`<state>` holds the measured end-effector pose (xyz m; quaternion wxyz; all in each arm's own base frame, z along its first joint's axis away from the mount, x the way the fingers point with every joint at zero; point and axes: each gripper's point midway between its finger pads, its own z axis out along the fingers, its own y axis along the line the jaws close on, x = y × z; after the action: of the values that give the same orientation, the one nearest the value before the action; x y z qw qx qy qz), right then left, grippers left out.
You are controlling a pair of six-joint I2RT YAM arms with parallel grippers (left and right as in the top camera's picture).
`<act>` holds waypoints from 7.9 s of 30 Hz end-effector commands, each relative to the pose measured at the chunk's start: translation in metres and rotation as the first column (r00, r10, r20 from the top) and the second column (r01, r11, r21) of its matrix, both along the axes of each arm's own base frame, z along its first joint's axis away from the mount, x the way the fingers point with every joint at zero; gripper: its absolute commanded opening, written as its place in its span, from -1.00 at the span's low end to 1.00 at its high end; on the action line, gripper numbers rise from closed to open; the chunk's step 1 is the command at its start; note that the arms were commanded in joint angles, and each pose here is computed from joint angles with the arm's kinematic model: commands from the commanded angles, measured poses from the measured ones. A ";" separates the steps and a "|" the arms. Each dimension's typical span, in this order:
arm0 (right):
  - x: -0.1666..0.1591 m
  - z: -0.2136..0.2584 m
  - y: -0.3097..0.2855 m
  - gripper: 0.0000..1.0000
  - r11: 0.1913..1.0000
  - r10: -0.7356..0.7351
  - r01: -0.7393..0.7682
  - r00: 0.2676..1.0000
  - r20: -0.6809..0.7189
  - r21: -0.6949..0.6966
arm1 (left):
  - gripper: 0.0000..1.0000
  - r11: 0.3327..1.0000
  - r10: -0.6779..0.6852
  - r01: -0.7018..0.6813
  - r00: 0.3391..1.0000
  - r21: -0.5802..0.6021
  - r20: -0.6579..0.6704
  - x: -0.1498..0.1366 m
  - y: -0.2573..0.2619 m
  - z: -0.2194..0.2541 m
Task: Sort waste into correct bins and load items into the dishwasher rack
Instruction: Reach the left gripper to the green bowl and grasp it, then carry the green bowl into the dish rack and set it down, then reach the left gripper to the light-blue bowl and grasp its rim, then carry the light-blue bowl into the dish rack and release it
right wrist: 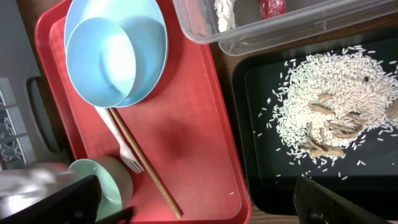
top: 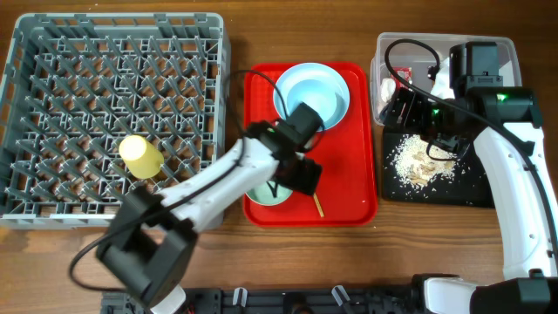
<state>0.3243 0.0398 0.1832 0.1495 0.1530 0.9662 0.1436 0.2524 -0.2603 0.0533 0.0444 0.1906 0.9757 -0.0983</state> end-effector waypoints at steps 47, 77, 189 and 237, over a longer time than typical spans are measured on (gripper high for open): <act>-0.001 0.009 -0.005 0.99 1.000 0.000 0.001 1.000 0.028 -0.027 | -0.92 0.651 0.311 -0.147 0.946 -0.745 0.085 0.160 0.179 0.175; -0.003 0.008 -0.005 1.00 1.000 0.000 0.000 1.000 0.019 -0.027 | -0.92 0.384 0.409 -0.103 0.910 -0.918 0.069 0.214 0.271 0.131; -0.025 -0.002 -0.071 1.00 0.962 -0.262 0.253 0.962 -0.081 -0.107 | -0.92 0.989 -0.050 0.111 0.864 -0.094 0.501 0.176 -0.059 0.036; -0.025 -0.002 -0.071 1.00 0.966 -0.242 0.232 0.967 -0.079 -0.112 | -0.92 0.215 0.344 -0.296 0.915 -0.931 -0.211 0.234 0.235 0.126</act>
<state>0.2992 -0.0317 0.1724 0.1148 0.2700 0.9540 0.0623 0.4892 -0.0258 0.1812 0.2196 -0.0551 0.7552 -0.6152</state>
